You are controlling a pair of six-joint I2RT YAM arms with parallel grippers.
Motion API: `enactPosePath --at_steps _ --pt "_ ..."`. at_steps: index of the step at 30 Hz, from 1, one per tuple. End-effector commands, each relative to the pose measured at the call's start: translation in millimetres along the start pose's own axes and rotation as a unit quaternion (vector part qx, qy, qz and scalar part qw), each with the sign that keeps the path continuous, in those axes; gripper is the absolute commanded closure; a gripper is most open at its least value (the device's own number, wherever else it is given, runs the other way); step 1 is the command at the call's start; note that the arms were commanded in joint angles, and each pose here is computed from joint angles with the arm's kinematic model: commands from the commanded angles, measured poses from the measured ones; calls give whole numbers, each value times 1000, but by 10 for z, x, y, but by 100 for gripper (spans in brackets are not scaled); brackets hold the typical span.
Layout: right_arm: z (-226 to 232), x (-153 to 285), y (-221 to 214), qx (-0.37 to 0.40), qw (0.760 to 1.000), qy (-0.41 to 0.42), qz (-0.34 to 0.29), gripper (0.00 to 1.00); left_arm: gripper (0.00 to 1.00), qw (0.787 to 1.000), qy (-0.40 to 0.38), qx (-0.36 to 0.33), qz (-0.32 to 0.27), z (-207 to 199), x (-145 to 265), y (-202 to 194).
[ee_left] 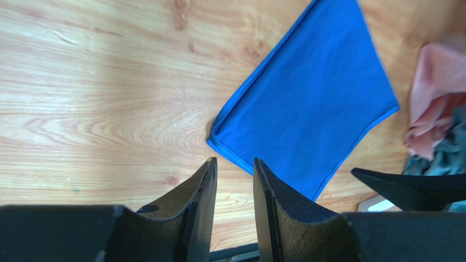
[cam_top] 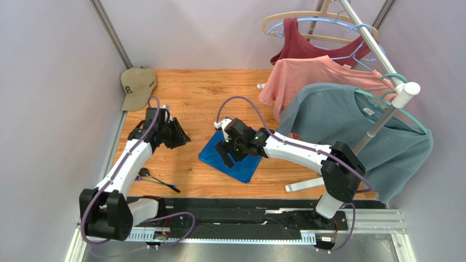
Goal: Fold the napkin into a case and place the utensils inside
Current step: Pick up the lower triangle-folded napkin from the center of the board.
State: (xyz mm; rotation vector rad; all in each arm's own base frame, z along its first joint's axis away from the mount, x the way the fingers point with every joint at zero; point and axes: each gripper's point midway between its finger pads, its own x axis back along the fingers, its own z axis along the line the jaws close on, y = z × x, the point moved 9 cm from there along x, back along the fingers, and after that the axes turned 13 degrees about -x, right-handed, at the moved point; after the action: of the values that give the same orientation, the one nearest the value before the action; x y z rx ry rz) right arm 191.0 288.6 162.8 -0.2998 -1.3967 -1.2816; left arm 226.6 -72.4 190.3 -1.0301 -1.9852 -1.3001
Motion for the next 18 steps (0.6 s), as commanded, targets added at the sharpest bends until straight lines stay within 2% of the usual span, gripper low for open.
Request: enactPosePath --at_steps 1,7,13,18 --pt "117 -145 216 66 998 -9 23 22 61 999 -5 16 -47 54 245 109" --pt "207 -340 215 122 991 -16 57 25 62 998 -29 20 -52 124 336 44" --pt "285 -460 78 137 987 -15 80 31 62 998 -38 28 -50 199 329 20" --pt "310 -612 -73 146 984 -12 100 32 62 997 -53 33 -48 206 287 -13"
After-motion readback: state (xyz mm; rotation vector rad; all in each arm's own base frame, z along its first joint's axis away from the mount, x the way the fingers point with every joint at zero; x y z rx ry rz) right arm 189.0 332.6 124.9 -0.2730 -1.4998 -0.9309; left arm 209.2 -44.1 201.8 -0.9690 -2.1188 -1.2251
